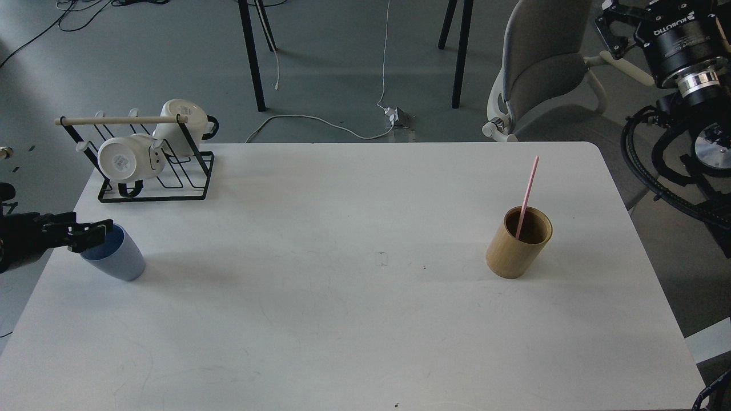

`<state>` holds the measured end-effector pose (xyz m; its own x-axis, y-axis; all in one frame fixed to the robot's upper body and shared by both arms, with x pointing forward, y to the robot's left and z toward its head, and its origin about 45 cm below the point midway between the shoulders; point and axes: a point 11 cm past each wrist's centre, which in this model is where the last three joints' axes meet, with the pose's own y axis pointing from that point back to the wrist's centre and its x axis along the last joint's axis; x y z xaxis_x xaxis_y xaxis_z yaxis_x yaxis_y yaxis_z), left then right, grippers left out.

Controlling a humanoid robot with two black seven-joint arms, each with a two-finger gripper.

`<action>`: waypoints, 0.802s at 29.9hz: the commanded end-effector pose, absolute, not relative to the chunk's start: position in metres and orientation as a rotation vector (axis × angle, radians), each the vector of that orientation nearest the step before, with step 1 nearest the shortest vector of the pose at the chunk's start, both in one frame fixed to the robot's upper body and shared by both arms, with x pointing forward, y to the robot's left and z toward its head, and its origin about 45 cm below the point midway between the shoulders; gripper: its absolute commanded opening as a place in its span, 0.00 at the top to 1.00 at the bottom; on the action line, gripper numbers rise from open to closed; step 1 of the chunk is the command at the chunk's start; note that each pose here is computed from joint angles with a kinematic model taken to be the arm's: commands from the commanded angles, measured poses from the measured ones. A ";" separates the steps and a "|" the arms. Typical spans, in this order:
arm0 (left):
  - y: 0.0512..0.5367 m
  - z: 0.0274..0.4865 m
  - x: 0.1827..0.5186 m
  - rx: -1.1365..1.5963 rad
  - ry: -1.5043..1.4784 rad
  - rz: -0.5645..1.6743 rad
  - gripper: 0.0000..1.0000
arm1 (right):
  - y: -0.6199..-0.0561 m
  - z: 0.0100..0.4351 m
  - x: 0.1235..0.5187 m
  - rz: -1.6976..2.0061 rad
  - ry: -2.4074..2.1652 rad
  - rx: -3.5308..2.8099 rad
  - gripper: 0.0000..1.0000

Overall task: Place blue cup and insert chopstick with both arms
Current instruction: 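Grasp the tipped light blue cup with the left gripper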

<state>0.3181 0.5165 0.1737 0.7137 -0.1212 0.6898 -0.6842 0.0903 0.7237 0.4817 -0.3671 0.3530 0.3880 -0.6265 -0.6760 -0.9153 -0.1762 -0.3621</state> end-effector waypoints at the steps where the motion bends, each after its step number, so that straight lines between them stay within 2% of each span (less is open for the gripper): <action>1: 0.520 0.164 0.318 1.457 -0.687 0.480 0.36 | -0.367 0.353 0.482 0.489 1.326 -1.900 0.00; 11: 0.515 0.145 0.315 1.456 -0.670 0.428 0.54 | -0.367 0.352 0.481 0.490 1.327 -1.899 0.00; 12: 0.517 0.143 0.313 1.457 -0.668 0.421 0.58 | -0.367 0.352 0.481 0.490 1.327 -1.899 0.00; 17: 0.516 0.143 0.313 1.448 -0.665 0.419 0.91 | -0.369 0.354 0.481 0.485 1.330 -1.898 0.00; 24: 0.508 0.156 0.328 1.420 -0.698 0.446 0.97 | -0.368 0.353 0.481 0.488 1.330 -1.899 0.00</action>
